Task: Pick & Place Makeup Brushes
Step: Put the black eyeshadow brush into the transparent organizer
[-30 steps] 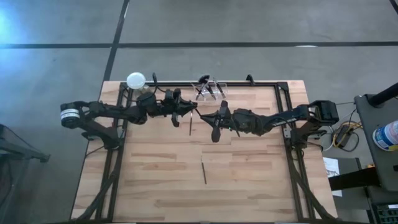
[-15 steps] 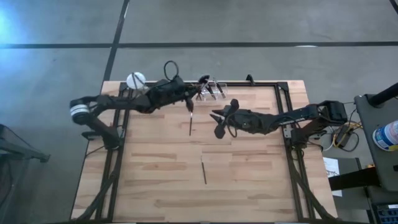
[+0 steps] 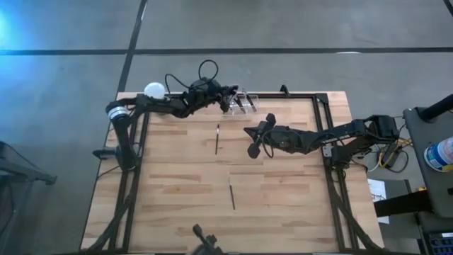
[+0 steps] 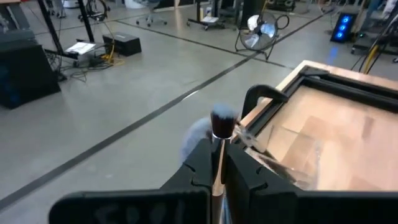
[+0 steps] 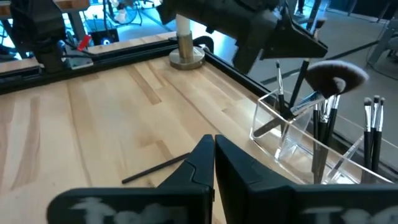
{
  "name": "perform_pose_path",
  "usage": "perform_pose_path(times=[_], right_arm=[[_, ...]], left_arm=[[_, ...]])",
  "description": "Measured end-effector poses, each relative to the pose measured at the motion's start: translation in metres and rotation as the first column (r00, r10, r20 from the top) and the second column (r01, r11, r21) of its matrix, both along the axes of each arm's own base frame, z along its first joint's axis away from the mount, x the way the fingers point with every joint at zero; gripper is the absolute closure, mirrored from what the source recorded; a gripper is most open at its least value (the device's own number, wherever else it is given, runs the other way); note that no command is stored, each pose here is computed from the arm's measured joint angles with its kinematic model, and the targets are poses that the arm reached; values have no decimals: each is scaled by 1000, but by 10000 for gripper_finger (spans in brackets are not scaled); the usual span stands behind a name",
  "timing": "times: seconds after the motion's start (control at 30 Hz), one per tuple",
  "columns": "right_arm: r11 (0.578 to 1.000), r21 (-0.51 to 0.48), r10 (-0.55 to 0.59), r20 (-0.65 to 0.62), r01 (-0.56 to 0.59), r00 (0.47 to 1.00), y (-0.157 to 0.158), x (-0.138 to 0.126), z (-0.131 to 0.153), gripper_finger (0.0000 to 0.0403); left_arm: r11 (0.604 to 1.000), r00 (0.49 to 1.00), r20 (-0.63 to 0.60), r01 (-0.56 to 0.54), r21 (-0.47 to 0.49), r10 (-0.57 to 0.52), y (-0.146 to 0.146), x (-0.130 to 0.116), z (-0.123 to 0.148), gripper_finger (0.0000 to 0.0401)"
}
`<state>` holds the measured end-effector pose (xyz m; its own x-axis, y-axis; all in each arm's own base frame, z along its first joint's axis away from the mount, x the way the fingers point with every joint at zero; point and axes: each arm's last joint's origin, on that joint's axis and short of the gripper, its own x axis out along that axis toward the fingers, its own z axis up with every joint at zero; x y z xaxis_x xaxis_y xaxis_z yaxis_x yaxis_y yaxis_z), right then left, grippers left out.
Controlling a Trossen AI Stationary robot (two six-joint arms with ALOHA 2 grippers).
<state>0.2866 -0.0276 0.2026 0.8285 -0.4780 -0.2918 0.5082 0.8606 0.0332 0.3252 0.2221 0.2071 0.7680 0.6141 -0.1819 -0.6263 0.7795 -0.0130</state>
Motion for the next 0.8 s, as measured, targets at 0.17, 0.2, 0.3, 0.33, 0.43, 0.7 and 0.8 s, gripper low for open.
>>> perform_pose_path(times=[0.17, 0.2, 0.3, 0.33, 0.43, 0.7, 0.8], right_arm=[[1000, -6, 2, -9, -2, 1000, 0, -1, -2, 394], [1000, -8, 3, -9, -3, 1000, 0, -1, -1, 394], [1000, -9, 3, -9, -3, 1000, 0, -1, -2, 394], [1000, -11, 4, -12, -4, 1000, 0, -1, -2, 394], [1000, -14, 5, -13, -5, 1000, 0, -1, -2, 394], [1000, -15, 5, -12, -5, 1000, 0, -1, -2, 394], [1000, -15, 5, -11, -5, 1000, 0, -1, -2, 394]], left_arm=[[1000, 999, -23, -28, 1, 28, 6, -1, -7, 386], [999, 999, -25, -37, 3, 37, 7, -1, -7, 386], [999, 998, -24, -52, 8, 52, 9, -2, -8, 386], [998, 998, -23, -55, 9, 55, 10, -3, -8, 386], [998, 998, -19, -67, 18, 67, 11, -4, -7, 386], [997, 997, 19, -78, -21, 79, 12, -4, -6, 374], [995, 996, 26, -84, -55, 86, 10, -6, -3, 341]])
